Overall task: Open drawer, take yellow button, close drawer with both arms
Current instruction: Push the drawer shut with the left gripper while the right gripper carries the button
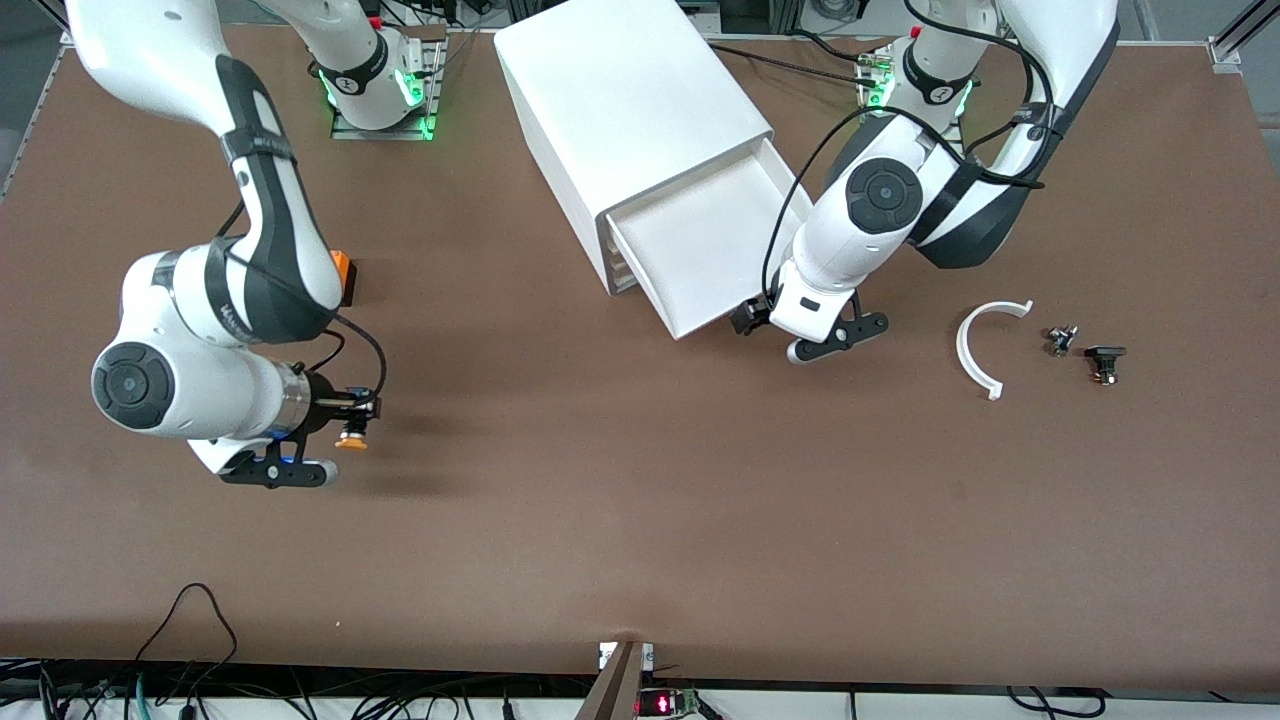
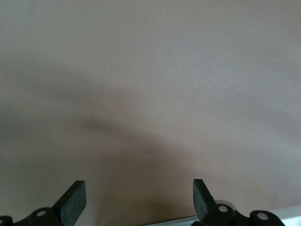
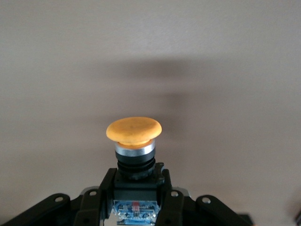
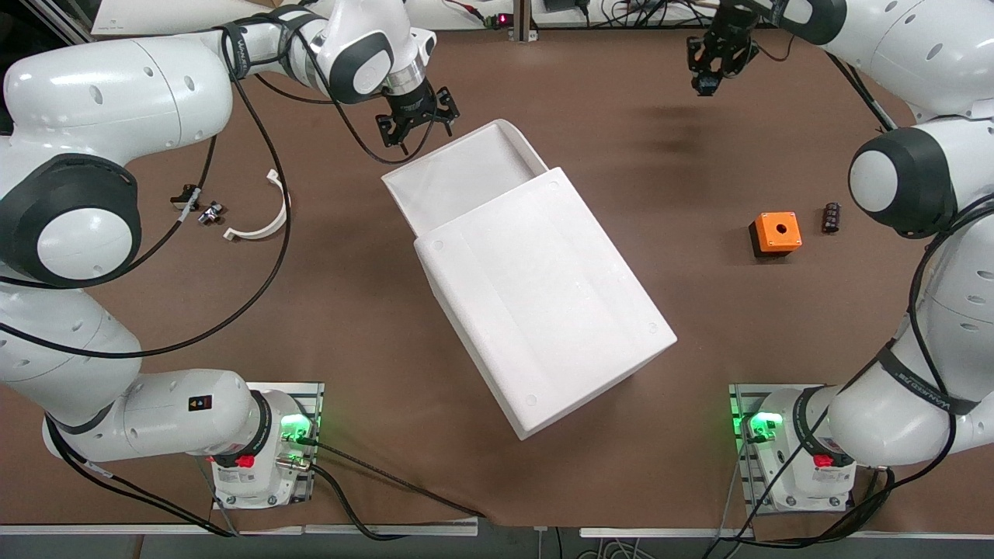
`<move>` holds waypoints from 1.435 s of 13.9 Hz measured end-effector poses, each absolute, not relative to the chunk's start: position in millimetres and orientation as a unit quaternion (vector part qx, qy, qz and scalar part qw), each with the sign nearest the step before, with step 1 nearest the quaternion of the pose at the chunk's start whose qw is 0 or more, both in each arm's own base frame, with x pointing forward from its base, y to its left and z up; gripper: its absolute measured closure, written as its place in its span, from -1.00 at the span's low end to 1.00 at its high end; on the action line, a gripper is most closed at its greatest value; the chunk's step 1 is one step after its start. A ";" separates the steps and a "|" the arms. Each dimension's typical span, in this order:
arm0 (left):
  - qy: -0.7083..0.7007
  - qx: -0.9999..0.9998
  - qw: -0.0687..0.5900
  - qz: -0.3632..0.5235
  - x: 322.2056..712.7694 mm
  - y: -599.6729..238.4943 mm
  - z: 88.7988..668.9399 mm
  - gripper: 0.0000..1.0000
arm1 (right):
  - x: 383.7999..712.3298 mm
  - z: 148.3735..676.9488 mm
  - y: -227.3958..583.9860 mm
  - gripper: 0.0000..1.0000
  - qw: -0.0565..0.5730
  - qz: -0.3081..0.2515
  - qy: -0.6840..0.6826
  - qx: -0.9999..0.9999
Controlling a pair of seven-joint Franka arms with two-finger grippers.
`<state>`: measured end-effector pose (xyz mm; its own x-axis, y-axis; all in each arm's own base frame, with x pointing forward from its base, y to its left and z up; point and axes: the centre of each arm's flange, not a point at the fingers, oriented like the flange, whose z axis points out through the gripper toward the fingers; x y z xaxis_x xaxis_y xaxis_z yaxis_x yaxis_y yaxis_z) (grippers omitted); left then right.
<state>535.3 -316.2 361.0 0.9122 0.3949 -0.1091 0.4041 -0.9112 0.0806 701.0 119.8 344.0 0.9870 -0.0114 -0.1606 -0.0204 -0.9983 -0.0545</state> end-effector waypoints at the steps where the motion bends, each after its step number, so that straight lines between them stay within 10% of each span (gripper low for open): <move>1: 0.204 0.977 0.049 -0.048 530.2 -321.2 358.5 -1.00 | 701.1 324.4 103.3 0.18 0.028 0.075 -0.003 -0.997; 8: 0.182 0.980 0.043 -0.067 486.0 -366.6 353.7 -1.00 | 683.2 209.6 42.6 0.18 -0.011 0.050 -0.019 -0.998; 16: 0.154 0.983 0.012 -0.100 439.1 -398.6 353.1 -1.00 | 682.5 199.7 30.8 0.18 -0.012 0.049 -0.011 -0.999; 20: 0.149 0.981 0.014 -0.121 423.1 -410.7 356.1 -1.00 | 683.7 201.3 30.8 -0.42 -0.012 0.046 -0.011 -0.999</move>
